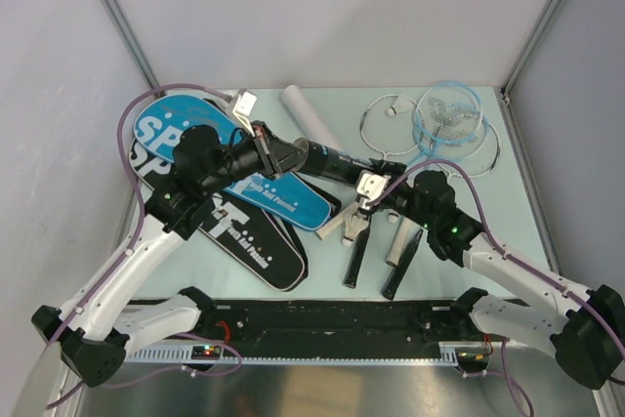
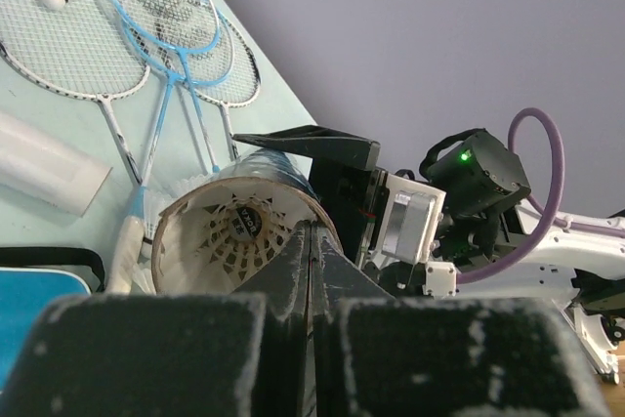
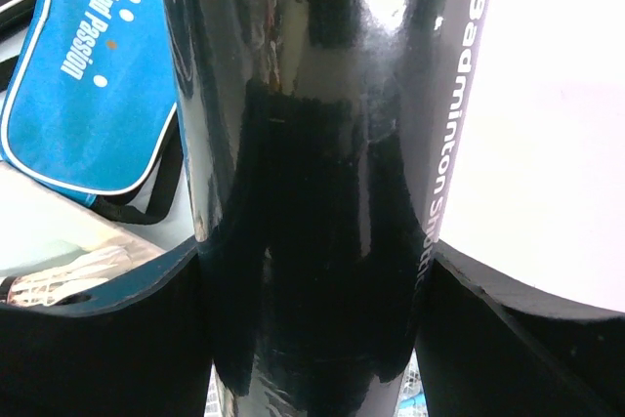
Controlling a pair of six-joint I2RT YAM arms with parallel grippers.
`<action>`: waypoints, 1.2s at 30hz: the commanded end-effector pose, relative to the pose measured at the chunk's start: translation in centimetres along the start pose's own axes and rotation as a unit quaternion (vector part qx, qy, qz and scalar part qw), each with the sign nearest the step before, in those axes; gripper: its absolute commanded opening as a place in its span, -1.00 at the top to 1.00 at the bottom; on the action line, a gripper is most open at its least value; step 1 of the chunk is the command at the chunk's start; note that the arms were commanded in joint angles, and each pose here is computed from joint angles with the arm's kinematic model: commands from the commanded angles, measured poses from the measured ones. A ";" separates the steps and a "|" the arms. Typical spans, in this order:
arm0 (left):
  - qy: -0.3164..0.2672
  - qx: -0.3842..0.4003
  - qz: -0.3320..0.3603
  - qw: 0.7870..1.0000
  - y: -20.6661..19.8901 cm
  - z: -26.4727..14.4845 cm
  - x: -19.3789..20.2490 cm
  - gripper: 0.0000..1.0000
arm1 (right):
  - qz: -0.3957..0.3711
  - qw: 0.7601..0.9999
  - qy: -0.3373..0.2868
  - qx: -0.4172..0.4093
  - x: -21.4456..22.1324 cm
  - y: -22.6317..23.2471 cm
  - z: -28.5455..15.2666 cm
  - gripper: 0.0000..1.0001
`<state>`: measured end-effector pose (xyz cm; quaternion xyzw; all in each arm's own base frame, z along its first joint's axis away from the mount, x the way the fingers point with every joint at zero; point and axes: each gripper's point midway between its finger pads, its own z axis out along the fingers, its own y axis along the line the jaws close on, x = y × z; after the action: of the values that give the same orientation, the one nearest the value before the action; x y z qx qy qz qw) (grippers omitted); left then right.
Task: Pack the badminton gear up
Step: Place the shuttlecock at the shuttle tube.
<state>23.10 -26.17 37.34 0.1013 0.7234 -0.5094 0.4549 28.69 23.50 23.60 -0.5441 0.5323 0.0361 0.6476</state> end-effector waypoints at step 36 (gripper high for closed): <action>-0.022 0.032 0.184 0.982 -4.8 -5.6 -2.0 -0.57 | 0.241 0.960 0.005 0.141 -0.1 -4.9 -3.5 0.48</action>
<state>18.15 -22.96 44.22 0.1668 0.6513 -0.4916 0.5534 28.72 21.01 23.39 -0.4095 0.6412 0.1054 0.6403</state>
